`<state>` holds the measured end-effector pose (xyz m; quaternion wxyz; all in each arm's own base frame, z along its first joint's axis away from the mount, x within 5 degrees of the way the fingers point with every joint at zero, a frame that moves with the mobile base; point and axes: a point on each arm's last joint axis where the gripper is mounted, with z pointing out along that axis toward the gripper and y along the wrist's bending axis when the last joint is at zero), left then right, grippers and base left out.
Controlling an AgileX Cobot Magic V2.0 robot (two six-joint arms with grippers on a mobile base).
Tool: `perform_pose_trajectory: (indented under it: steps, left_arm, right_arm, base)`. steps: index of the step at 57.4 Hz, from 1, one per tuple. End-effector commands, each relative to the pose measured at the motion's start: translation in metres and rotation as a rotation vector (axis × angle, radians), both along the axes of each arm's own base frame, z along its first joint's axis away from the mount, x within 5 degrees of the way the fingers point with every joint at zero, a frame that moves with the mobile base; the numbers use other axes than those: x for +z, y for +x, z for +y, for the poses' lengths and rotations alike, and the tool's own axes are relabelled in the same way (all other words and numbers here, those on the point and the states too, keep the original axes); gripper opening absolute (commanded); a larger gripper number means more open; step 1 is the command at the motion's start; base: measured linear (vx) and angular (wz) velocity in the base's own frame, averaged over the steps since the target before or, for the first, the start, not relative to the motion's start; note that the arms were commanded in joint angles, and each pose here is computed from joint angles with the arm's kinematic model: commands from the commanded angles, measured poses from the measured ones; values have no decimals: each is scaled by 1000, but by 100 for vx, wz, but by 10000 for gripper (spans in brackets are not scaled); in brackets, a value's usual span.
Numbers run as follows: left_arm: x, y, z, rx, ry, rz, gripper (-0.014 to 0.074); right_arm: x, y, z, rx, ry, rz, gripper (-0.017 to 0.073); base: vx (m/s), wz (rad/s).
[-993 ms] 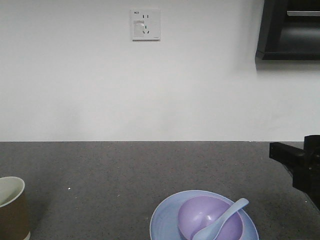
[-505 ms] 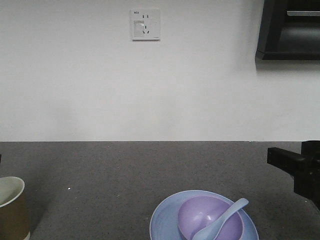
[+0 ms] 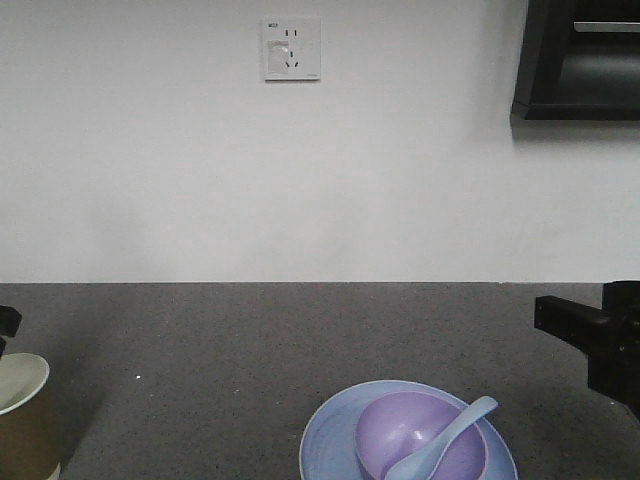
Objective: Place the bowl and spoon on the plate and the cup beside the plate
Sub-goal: 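Lower the left gripper to the brown paper cup rim and grasp it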
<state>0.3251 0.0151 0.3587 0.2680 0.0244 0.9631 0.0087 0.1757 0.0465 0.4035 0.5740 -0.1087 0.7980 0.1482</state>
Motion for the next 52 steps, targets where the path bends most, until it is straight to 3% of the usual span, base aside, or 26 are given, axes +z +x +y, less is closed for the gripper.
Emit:
perform_pose_trajectory:
  steps: [1,14,42,52]
  left_arm:
    - [19,-1,-2,-15,-9,-97,463]
    - [12,5,5,-9,68,-70,463]
    - [-19,25,4,-13,34,26,461]
    - [-19,25,2,-15,21,27,377]
  right_arm:
    - [17,-2,-3,-30,28,-100,476]
    - [17,-2,-3,-29,28,-98,476]
    - [17,-2,-3,-30,28,-100,476]
    - [17,-2,-3,-30,28,-101,476]
  base:
    - [0,0]
    - [0,0]
    - [0,0]
    - [0,0]
